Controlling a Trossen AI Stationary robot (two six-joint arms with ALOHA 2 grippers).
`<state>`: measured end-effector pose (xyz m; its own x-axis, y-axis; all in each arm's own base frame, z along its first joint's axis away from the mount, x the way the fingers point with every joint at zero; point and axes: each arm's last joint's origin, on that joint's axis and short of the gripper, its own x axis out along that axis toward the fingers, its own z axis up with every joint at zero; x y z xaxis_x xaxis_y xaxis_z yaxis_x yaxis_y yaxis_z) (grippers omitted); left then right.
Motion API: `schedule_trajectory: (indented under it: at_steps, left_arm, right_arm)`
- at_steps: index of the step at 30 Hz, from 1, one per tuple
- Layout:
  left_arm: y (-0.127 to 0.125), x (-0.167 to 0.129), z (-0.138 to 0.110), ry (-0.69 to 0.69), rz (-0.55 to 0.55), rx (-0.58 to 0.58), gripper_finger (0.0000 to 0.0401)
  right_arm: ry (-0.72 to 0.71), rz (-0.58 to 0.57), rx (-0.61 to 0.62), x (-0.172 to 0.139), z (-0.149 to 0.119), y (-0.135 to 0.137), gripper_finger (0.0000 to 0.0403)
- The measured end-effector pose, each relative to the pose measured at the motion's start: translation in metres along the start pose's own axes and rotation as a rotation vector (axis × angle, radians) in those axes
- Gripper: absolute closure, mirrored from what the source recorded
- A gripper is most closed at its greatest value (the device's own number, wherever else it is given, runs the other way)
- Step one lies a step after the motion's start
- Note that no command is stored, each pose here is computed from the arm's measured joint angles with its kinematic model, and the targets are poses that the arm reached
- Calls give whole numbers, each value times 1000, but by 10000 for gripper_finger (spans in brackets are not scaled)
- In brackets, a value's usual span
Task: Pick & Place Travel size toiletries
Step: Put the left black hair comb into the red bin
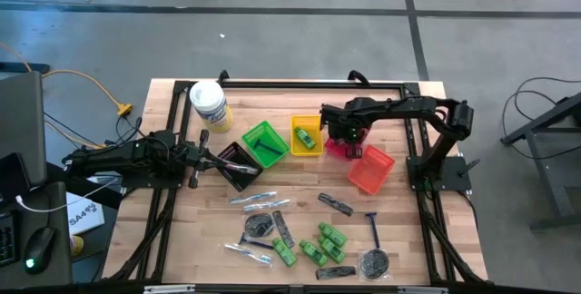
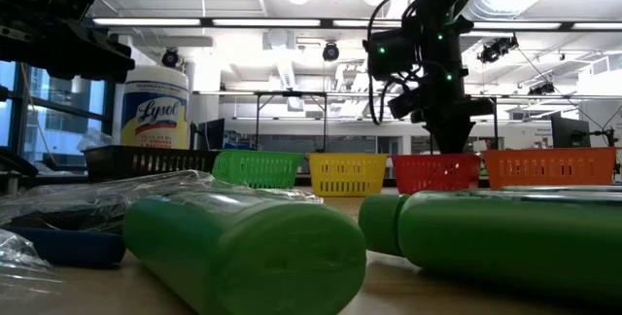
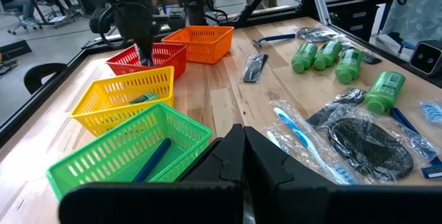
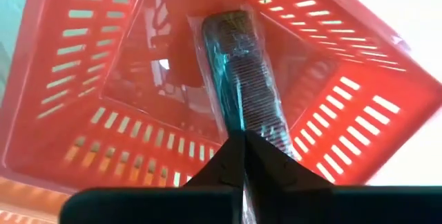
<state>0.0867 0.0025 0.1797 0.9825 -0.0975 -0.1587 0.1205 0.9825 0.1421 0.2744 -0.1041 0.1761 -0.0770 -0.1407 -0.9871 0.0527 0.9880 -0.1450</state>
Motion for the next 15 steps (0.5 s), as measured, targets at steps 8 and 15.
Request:
schedule_trajectory:
  at_steps: [8, 15]
  left_arm:
    - [0, 0, 0, 0, 0, 0, 401]
    - [0, 0, 0, 0, 1, 0, 401]
  right_arm:
    - [20, -92, -49, -2, 2, 8, 401]
    - [17, -118, -78, -5, 2, 10, 401]
